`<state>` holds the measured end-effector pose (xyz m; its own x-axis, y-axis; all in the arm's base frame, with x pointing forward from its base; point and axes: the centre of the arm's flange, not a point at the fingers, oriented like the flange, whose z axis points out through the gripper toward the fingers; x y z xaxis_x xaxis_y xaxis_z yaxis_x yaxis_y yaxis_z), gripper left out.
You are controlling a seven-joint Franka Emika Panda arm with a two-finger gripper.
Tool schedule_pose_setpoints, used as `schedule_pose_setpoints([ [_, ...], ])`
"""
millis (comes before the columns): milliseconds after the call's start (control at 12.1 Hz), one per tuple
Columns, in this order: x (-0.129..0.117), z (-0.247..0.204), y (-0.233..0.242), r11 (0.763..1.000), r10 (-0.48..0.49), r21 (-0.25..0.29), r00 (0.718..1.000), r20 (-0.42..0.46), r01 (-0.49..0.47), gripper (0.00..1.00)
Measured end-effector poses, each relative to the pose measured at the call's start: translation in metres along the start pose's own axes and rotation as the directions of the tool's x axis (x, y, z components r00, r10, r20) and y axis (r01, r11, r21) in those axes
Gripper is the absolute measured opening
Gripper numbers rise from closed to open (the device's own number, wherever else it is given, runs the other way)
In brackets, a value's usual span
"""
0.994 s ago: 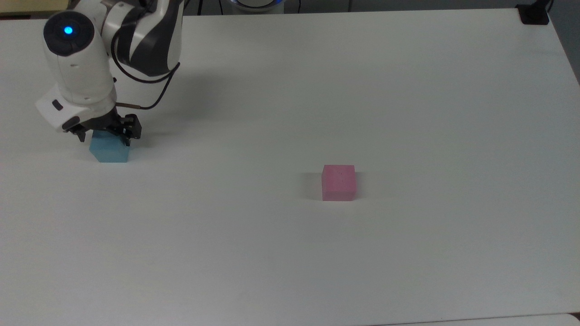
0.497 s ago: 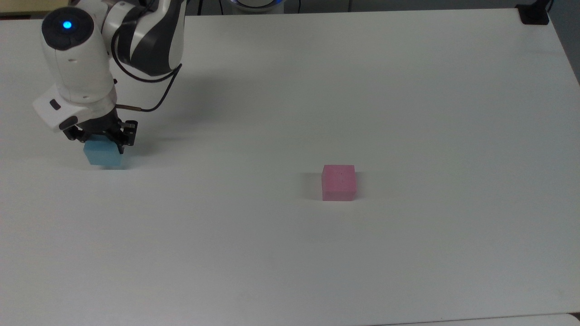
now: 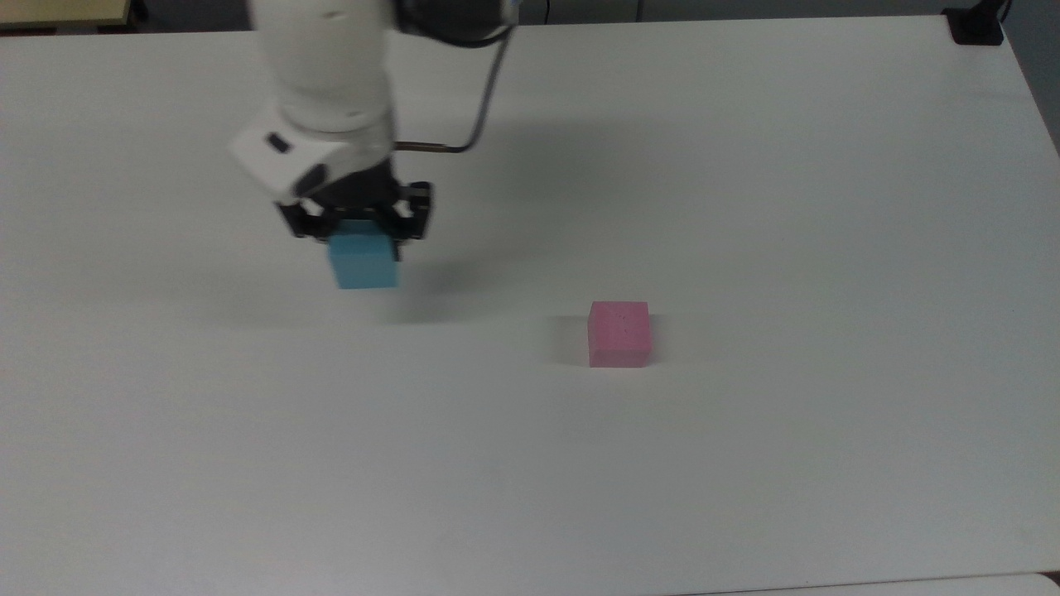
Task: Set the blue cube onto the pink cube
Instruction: 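Lift the blue cube and carry it over the pink cube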
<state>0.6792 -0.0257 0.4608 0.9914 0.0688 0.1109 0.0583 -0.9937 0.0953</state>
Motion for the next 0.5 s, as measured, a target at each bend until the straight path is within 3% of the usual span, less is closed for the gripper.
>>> schedule_pose_setpoints([
  [497,0.022,-0.01,-0.161,0.998,-0.056,0.004,0.997,-0.047,0.056,0.6],
])
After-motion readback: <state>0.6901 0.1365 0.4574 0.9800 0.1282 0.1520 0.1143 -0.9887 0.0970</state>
